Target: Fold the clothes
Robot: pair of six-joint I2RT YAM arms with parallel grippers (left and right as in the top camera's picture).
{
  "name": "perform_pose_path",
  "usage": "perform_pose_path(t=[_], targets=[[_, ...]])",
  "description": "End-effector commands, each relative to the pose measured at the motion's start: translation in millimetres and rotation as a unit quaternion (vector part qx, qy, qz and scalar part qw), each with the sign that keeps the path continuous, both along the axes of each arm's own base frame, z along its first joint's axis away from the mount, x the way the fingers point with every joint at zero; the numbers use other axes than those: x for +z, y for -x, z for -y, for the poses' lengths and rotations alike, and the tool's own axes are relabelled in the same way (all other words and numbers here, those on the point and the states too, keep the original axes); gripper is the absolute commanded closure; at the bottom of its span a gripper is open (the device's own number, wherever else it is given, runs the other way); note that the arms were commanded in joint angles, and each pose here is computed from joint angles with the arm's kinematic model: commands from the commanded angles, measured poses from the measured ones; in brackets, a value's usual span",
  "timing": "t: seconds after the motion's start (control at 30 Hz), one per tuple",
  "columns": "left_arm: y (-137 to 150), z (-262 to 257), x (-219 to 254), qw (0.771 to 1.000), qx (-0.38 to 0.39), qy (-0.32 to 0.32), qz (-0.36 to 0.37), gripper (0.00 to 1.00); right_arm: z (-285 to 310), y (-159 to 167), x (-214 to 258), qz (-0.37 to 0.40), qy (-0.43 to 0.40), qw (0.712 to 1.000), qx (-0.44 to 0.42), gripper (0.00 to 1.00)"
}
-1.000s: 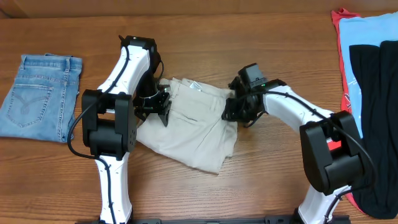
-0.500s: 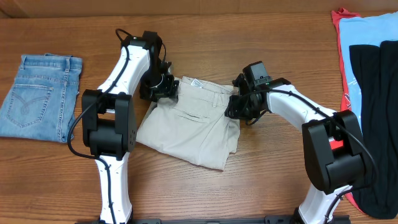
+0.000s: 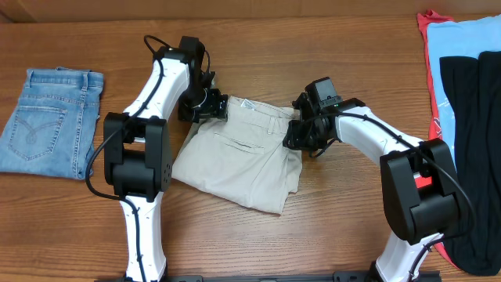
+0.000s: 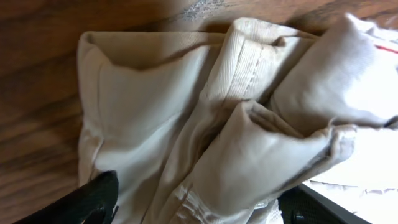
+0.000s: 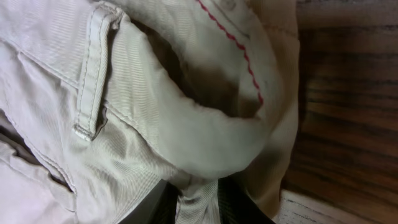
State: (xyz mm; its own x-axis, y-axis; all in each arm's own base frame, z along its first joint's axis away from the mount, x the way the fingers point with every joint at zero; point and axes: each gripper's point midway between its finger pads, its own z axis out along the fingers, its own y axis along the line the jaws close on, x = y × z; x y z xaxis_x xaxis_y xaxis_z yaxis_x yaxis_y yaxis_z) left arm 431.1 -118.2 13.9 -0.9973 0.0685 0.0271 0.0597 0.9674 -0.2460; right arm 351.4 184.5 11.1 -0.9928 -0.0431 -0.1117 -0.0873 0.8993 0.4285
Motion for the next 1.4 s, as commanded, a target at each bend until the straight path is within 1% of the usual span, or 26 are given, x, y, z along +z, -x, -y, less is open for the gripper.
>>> perform_pose_path(t=[0.0, 0.07, 0.1, 0.13, 0.17, 0.27, 0.33, 0.37, 0.5, 0.53, 0.63, 0.7, 0.8, 0.87, 0.93, 1.03, 1.13, 1.2, 1.37], targets=[[10, 12, -21, 1.0, -0.001, 0.004, -0.016, 0.17, 11, 1, -14, -0.005, 0.035, 0.999, -0.002, 0.75], [13, 16, -28, 1.0, -0.006, 0.004, -0.016, 0.2, 11, 1, -14, -0.005, 0.035, 0.999, -0.002, 0.75], [15, 18, -31, 1.0, -0.009, 0.004, -0.016, 0.25, 11, 1, -14, -0.006, 0.035, 0.999, -0.002, 0.75], [16, 20, -33, 1.0, -0.011, 0.004, -0.015, 0.32, 11, 1, -14, -0.005, 0.035, 0.999, -0.002, 0.75], [16, 22, -33, 1.0, -0.016, 0.003, -0.014, 0.44, 11, 1, -14, -0.005, 0.035, 0.999, -0.002, 0.75], [13, 23, -29, 1.0, -0.026, 0.004, -0.004, 0.7, 11, 1, -14, -0.005, 0.035, 0.999, -0.002, 0.75], [9, 23, -22, 1.0, -0.029, 0.005, 0.004, 0.82, 11, 1, -14, -0.005, 0.035, 0.999, -0.003, 0.75], [7, 21, -17, 1.0, -0.028, 0.003, 0.008, 0.85, 11, 0, -13, -0.005, 0.035, 0.999, -0.002, 0.75], [-4, 7, 8, 0.999, -0.019, -0.021, 0.043, 0.89, 13, -4, -5, -0.005, 0.036, 0.999, -0.004, 0.75], [-6, 1, 15, 0.998, -0.016, -0.03, 0.053, 0.91, 14, -5, -2, -0.005, 0.036, 0.999, -0.005, 0.75], [-11, -19, 43, 0.995, -0.003, -0.061, 0.084, 0.96, 16, -10, 16, 0.0, 0.036, 0.999, -0.01, 0.75], [-10, -34, 59, 0.992, 0.007, -0.08, 0.095, 0.96, 20, -16, 34, 0.013, 0.039, 0.999, -0.016, 0.75], [-5, -63, 80, 0.988, 0.029, -0.116, 0.101, 0.96, 29, -27, 66, 0.042, 0.049, 0.998, -0.028, 0.75], [2, -87, 93, 0.985, 0.046, -0.137, 0.098, 0.96, 38, -34, 96, 0.069, 0.06, 0.995, -0.041, 0.75], [7, -103, 99, 0.982, 0.056, -0.151, 0.095, 0.96, 42, -37, 112, 0.085, 0.062, 0.993, -0.045, 0.75], [17, -142, 113, 0.973, 0.087, -0.194, 0.09, 0.96, 46, -38, 141, 0.114, 0.056, 0.991, -0.046, 0.75], [26, -178, 127, 0.964, 0.114, -0.22, 0.092, 0.96, 50, -34, 157, 0.13, 0.053, 0.989, -0.047, 0.75], [29, -197, 137, 0.959, 0.139, -0.225, 0.099, 0.96, 52, -31, 163, 0.133, 0.052, 0.989, -0.048, 0.75], [38, -245, 165, 0.945, 0.164, -0.249, 0.131, 0.93, 53, -24, 164, 0.126, 0.054, 0.989, -0.047, 0.75]])
